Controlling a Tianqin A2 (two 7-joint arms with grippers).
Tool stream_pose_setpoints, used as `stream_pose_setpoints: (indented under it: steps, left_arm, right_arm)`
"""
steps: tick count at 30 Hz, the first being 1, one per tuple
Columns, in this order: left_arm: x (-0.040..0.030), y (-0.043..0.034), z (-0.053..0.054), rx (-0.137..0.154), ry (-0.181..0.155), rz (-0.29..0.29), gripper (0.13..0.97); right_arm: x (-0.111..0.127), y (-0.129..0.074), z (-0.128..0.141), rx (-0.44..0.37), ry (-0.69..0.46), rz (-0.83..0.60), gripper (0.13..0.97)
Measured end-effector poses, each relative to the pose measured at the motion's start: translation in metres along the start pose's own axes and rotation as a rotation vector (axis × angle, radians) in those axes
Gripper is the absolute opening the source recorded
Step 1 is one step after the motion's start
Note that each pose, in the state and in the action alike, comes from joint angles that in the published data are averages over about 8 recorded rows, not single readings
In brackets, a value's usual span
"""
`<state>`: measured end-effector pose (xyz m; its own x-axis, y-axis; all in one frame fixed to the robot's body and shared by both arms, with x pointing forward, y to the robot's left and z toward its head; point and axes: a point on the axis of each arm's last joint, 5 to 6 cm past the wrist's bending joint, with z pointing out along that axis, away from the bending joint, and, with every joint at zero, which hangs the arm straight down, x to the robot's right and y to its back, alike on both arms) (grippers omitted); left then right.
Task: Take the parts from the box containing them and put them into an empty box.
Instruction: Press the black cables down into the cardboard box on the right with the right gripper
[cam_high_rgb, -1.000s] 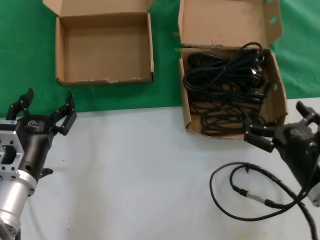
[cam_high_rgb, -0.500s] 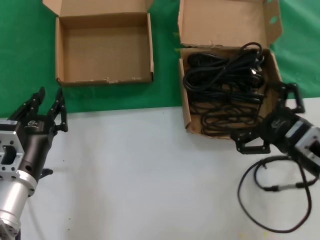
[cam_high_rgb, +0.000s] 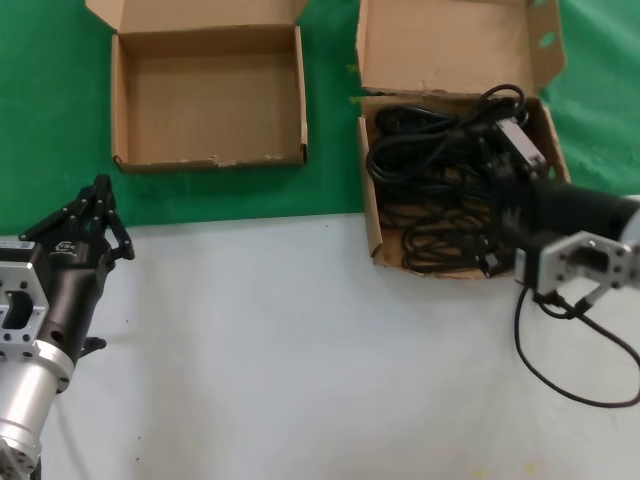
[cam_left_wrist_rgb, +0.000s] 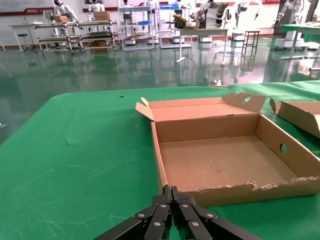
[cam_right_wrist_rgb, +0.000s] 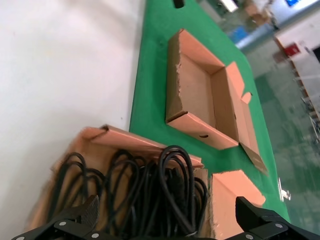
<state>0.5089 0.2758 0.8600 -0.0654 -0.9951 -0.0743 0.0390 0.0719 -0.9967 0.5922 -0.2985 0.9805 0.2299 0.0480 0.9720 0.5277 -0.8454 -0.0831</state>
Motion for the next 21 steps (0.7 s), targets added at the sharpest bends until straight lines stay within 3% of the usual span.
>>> stream_pose_setpoints:
  steps: [15,21]
  left_arm:
    - [0.0,0.0,0.0,0.0,0.0,0.0,0.146]
    - [0.0,0.0,0.0,0.0,0.0,0.0,0.145]
  right_arm:
    - [0.041,0.005,0.042,-0.023,-0.023,-0.135,0.909]
    - [0.049,0.002,0.05,-0.035,-0.039,-0.151,0.82]
